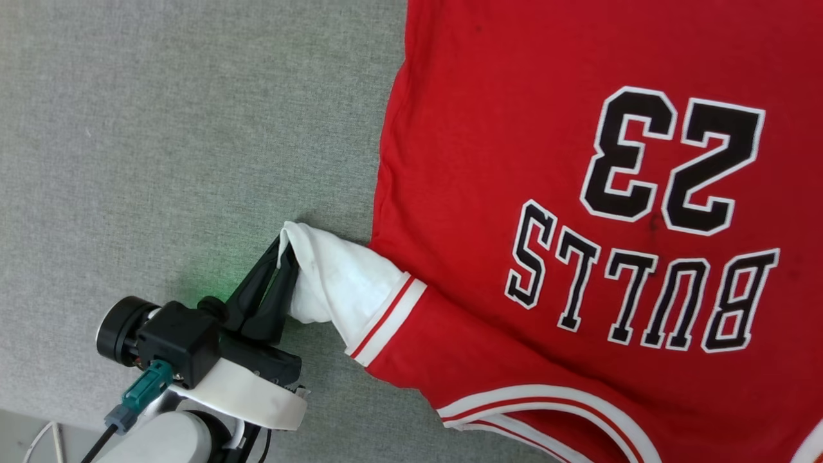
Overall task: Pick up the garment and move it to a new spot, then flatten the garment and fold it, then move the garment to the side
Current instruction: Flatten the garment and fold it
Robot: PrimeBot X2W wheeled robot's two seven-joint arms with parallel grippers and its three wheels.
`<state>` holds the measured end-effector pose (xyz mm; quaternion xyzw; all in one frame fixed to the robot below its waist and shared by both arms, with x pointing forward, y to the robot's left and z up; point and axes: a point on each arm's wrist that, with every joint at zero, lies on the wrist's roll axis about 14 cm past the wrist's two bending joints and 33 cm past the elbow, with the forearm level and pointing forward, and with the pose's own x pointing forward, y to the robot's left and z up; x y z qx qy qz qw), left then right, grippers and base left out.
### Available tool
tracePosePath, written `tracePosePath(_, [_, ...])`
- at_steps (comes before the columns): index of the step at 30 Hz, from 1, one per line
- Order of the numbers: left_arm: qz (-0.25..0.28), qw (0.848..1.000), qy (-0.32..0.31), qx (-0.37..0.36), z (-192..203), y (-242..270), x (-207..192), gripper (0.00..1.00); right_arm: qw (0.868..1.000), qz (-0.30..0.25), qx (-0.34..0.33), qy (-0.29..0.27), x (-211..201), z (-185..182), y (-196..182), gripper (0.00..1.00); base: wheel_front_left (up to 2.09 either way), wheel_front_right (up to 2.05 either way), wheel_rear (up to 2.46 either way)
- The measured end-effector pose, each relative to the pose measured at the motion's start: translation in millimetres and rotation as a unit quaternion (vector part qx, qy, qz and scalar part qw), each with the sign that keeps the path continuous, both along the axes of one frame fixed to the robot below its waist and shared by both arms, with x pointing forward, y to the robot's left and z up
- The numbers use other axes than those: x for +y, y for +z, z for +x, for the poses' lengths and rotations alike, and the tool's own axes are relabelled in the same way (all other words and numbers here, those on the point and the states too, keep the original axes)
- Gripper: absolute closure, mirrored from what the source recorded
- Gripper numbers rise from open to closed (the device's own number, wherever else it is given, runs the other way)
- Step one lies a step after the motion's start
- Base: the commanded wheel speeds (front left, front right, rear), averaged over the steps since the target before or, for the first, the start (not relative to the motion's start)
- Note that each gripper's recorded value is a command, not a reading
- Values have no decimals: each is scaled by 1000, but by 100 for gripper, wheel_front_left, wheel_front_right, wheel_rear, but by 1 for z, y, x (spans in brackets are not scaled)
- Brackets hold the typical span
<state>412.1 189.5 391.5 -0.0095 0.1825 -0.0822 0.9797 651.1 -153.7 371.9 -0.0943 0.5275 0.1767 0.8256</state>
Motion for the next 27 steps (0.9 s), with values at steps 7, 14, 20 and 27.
tracePosePath(7, [6, 1000, 8, 0, 0, -2, 2, 100, 1000, 1, 20, 9, 4, -6, -25, 77, 0, 0, 0])
tracePosePath(14, [3, 1000, 8, -17, -1, 8, 0, 100, 1000, 9, -19, 7, 4, -7, -4, 100, 0, 0, 0])
tracePosePath(20, [0, 999, 21, -28, -14, 23, 4, 100, 996, -8, -78, 41, -5, -25, 43, 100, 0, 0, 0])
tracePosePath(27, [1, 998, 24, -49, -28, 45, 7, 100, 993, -38, -94, 62, -48, -85, 79, 100, 0, 0, 0])
